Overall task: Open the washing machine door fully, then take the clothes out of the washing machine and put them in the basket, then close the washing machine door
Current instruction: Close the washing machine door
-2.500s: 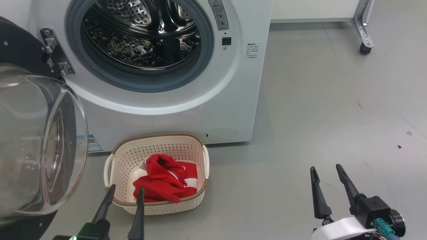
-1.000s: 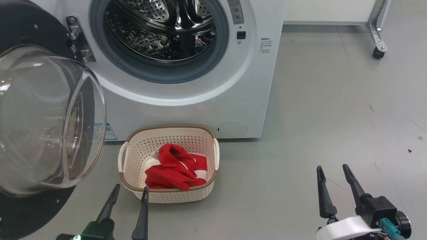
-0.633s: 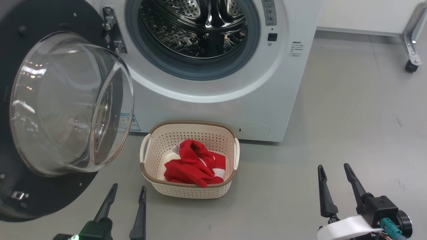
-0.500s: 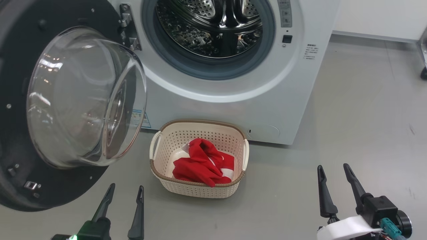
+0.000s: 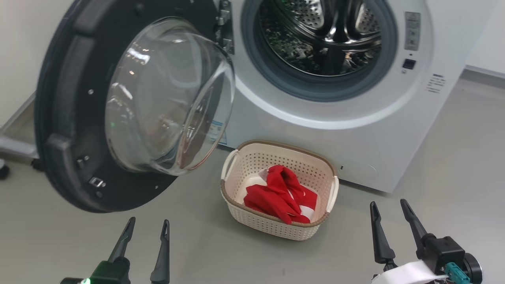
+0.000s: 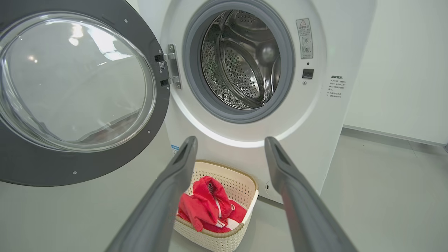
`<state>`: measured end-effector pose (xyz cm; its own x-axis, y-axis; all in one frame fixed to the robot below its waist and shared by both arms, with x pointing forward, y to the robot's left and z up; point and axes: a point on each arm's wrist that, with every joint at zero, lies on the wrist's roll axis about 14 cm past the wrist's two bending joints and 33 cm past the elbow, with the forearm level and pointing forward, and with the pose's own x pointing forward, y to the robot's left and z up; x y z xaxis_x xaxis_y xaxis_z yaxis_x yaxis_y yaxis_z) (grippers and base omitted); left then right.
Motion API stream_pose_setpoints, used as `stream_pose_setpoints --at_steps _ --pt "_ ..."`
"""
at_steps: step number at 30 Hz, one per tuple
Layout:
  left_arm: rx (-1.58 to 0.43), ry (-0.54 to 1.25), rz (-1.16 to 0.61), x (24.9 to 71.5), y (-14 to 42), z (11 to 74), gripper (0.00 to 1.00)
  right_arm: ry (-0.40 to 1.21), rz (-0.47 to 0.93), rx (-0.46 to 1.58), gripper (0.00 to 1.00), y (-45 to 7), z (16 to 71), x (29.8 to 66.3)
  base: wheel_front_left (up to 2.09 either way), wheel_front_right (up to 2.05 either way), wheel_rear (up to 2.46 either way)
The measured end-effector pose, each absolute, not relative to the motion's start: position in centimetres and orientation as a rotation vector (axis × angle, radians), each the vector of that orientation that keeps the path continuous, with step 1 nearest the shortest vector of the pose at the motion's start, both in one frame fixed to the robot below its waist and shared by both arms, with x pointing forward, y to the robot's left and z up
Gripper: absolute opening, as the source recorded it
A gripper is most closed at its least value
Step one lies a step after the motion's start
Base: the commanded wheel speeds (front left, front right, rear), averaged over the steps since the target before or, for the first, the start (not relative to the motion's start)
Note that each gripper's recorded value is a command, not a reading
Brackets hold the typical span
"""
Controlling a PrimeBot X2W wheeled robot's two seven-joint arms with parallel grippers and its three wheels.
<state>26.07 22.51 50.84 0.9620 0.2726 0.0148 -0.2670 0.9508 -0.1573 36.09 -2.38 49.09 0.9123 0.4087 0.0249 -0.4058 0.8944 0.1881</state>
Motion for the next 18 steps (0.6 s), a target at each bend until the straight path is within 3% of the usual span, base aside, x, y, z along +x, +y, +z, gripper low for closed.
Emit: stream_pose_setpoints --at_steps 18 --pt "-0.16 -0.059 0.433 22.5 26.1 51.1 1.0 0.036 0.589 0.188 1.0 2.7 49.0 34.9 0.0 0.0 0.0"
